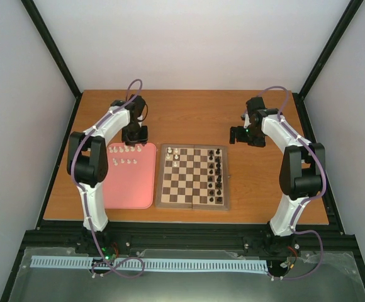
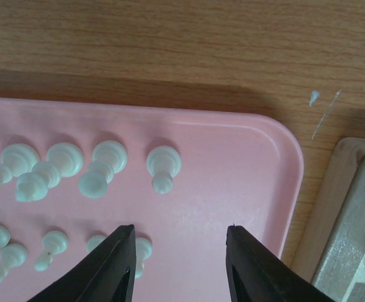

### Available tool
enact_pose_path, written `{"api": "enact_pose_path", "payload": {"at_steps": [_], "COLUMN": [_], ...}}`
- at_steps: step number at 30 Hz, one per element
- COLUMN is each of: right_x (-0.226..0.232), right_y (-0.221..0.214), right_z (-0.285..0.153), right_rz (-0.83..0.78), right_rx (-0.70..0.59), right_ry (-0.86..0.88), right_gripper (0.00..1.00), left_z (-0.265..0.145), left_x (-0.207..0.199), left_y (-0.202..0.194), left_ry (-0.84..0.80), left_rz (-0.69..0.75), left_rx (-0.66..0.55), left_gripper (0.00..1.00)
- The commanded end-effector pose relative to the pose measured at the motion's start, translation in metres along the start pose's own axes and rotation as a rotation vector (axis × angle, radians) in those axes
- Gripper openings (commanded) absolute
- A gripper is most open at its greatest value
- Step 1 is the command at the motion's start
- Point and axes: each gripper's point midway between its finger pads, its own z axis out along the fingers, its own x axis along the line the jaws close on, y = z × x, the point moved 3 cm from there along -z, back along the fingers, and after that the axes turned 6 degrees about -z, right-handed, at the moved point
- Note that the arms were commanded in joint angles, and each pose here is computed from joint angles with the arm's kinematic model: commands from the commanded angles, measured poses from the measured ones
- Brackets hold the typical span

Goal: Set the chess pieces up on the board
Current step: Pick up the chess piece from the storage box.

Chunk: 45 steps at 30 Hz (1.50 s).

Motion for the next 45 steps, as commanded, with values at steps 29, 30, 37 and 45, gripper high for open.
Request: {"api": "enact_pose_path", "payload": {"at_steps": [29, 30, 37, 45], "right_x": [-0.003, -0.002, -0.003, -0.003], "right_y": [0.006, 0.006, 0.006, 0.005], "right_z": [-0.001, -0.001, 0.0, 0.001], "right_rz": [0.002, 0.002, 0.002, 0.005], "right_rx": [0.001, 0.001, 0.002, 0.005], "right_ry": [0.003, 0.003, 0.0, 0.001], "right_gripper": [1.0, 1.0, 1.0, 1.0], "left_z": [0.041, 0.042, 0.046, 0.047], "left_x": [0.004, 0.005, 0.004, 0.004], "left_y": [0.012, 0.012, 0.017, 0.02], "left_ry": [0.059, 0.062, 0.07, 0.079], "left_rz": [0.004, 0.003, -0.002, -0.002], "left_rx": [0.011, 0.011, 0.008, 0.002], "left_gripper": [0.28, 0.28, 0.28, 0.21]}}
